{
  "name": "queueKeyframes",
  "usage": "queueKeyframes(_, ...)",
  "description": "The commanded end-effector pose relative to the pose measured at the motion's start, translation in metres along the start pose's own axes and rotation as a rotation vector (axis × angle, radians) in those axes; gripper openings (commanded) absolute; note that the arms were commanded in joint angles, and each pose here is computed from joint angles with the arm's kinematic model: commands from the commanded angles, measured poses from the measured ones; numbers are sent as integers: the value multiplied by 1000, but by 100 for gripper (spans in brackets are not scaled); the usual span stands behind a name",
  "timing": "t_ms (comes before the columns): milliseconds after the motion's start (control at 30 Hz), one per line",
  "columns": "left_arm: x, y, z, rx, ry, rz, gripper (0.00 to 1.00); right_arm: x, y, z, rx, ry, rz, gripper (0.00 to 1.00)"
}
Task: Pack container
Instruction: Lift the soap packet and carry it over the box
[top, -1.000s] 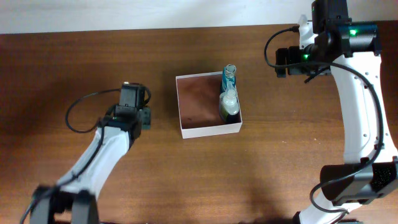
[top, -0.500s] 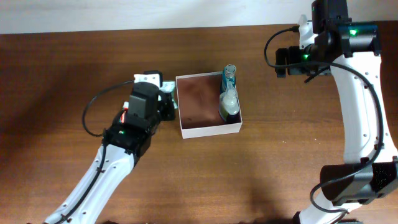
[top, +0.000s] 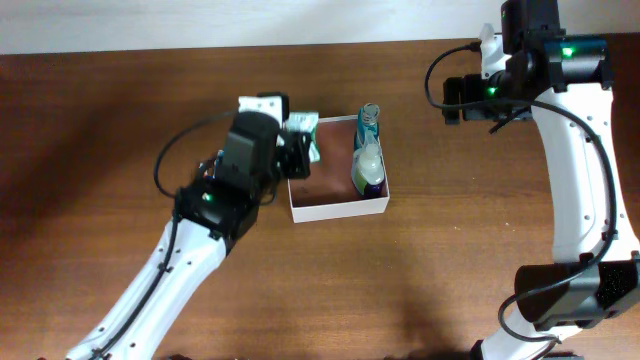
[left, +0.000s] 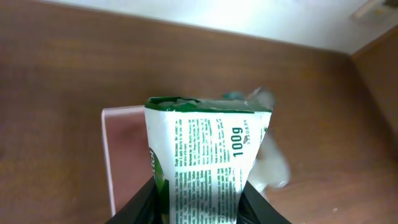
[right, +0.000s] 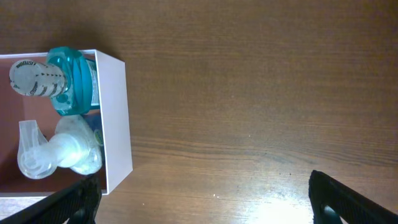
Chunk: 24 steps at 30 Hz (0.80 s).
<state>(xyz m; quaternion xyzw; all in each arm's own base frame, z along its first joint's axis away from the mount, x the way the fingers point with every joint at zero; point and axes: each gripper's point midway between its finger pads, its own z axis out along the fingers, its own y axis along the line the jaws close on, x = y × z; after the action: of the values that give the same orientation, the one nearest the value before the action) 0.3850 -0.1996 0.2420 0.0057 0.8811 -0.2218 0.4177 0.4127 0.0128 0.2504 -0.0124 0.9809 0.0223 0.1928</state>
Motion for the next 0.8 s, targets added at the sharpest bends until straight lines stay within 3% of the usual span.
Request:
queueKeyframes(0,-9,-8,8,9,15,14,33,-4,0,-8,-5,-25,2,98)
queueKeyframes(367,52,2,76,-44,188,37,33,-4,0,-8,-5,-25,2,98)
queueKeyframes(767,73,17,97,-161,206,77,33,-4,0,-8,-5,-25,2,98)
